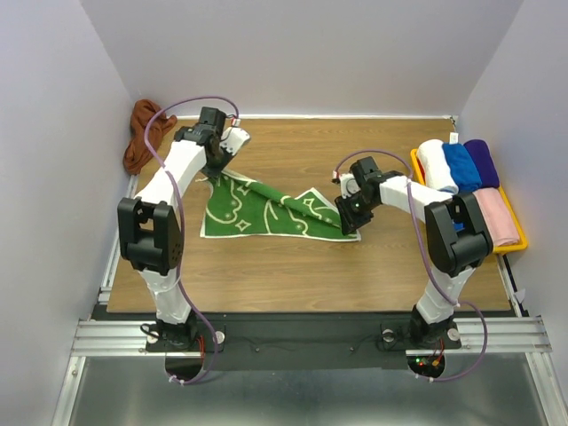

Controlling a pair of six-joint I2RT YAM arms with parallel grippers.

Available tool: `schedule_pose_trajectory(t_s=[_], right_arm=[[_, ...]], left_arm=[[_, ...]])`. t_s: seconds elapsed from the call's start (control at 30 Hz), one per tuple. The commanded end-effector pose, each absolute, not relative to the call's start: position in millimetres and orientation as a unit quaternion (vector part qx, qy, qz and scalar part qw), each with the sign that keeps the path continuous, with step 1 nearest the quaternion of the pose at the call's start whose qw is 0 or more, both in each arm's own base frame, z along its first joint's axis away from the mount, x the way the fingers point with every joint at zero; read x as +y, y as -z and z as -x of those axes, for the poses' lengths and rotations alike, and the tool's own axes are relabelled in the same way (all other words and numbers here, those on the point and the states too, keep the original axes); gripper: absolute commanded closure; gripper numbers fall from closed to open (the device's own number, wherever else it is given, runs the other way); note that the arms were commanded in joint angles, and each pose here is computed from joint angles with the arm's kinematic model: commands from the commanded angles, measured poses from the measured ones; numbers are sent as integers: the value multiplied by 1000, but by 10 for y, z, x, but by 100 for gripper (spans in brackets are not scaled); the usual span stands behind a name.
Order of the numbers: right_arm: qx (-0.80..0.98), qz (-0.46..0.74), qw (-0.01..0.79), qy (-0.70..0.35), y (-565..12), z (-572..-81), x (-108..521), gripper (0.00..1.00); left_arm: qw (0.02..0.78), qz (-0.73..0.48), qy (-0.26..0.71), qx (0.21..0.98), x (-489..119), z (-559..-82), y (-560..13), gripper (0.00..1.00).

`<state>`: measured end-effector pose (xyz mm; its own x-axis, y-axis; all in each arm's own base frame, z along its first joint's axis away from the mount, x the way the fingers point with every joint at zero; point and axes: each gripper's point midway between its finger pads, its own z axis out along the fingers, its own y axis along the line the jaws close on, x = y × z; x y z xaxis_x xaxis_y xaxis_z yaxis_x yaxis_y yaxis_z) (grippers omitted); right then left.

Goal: Roll the towels
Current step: Flatten the towel

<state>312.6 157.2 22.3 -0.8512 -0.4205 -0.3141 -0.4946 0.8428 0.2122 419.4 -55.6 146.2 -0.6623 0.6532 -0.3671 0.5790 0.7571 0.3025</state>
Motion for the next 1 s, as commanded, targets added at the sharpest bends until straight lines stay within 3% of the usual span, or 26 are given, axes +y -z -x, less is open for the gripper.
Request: schedule_pose_trajectory(t_s=[0.0,0.03,0.23,0.27,0.37,0.4,0.43,0.47,0.53,0.57,0.8,0.97], right_arm=[[957,254,110,-87,-96,-3061,1232,64],[954,259,118,-94,-156,-3081,1261,64],[928,295,157,-162,-656,-3144,1521,55],[922,303,169,-173,-789,-3146,1561,51],[909,305,221,-177,-1136,-3364,1628,42],[907,301,234,-178,-1225,-3438,1627,30],[906,295,243,-180,-1293,-3498,1640,24],[901,293,265,-180,-1443,-3628,1663,15],[903,282,271,-177,-1454,-3779,1612,14],[899,281,283,-178,-1541,-3879,1614,0],[889,213,363,-179,-1838,-4626,1207,3],[874,267,373,-160,-1761,-4892,1213,6]], left_arm=[[206,-362,-144,897,-568,-4269,-1385,100],[205,-368,-135,897,-636,-4285,-1316,100],[208,-373,-99,899,-868,-4475,-1047,73],[224,-372,-89,897,-913,-4497,-1140,62],[254,-368,-82,891,-915,-4510,-1378,45],[262,-368,-71,889,-900,-4512,-1438,32],[268,-368,-66,888,-876,-4508,-1492,30],[284,-365,-66,884,-842,-4506,-1624,2],[305,-357,-43,882,-756,-4530,-1730,1],[319,-354,-38,878,-715,-4542,-1828,1],[415,-311,63,853,-218,-4746,-2284,2],[477,-354,105,797,-255,-4791,-2454,1]])
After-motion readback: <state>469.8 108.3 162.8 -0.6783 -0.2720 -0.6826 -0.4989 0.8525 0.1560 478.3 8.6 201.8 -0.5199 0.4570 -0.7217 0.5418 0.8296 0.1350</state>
